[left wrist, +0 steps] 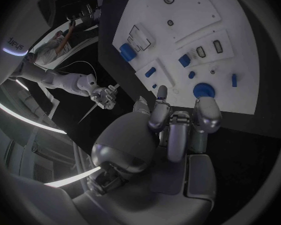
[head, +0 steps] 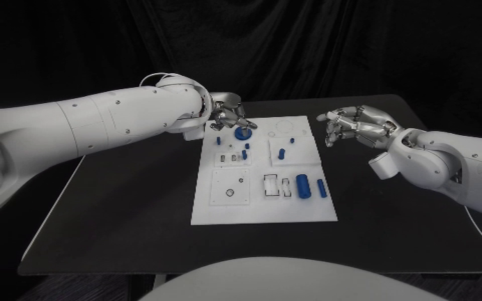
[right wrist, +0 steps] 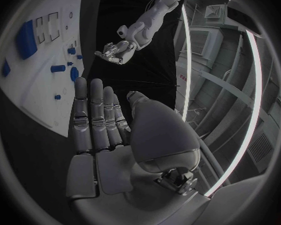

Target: Assemble the parts on the task board

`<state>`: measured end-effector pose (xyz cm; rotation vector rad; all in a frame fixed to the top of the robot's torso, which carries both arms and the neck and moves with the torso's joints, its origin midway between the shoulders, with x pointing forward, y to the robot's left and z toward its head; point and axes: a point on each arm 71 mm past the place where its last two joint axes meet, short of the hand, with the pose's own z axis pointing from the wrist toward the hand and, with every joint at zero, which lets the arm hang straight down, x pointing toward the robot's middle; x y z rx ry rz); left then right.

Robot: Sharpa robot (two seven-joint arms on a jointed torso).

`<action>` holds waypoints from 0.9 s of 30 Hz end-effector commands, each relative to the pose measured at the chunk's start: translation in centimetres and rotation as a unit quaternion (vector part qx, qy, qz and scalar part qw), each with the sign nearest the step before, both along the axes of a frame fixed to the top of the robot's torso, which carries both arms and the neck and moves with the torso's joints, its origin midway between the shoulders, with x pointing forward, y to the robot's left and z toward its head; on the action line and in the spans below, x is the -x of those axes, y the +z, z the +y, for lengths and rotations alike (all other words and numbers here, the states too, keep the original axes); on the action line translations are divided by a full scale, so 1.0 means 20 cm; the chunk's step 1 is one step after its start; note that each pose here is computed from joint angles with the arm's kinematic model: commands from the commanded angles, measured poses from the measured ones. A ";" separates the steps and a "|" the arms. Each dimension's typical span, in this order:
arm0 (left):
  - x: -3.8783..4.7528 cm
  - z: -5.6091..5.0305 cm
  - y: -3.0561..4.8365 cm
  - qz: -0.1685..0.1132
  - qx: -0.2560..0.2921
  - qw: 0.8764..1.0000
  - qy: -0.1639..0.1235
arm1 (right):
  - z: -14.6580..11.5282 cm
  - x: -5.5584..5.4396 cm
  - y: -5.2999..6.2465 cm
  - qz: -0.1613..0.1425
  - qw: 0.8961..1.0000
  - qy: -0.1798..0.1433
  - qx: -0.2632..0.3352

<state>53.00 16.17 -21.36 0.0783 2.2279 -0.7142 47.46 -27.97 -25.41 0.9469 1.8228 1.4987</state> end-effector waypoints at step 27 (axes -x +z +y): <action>0.002 -0.06 -0.095 0.067 -0.178 0.981 0.047 | 0.01 0.01 -0.03 0.032 0.999 -0.015 0.002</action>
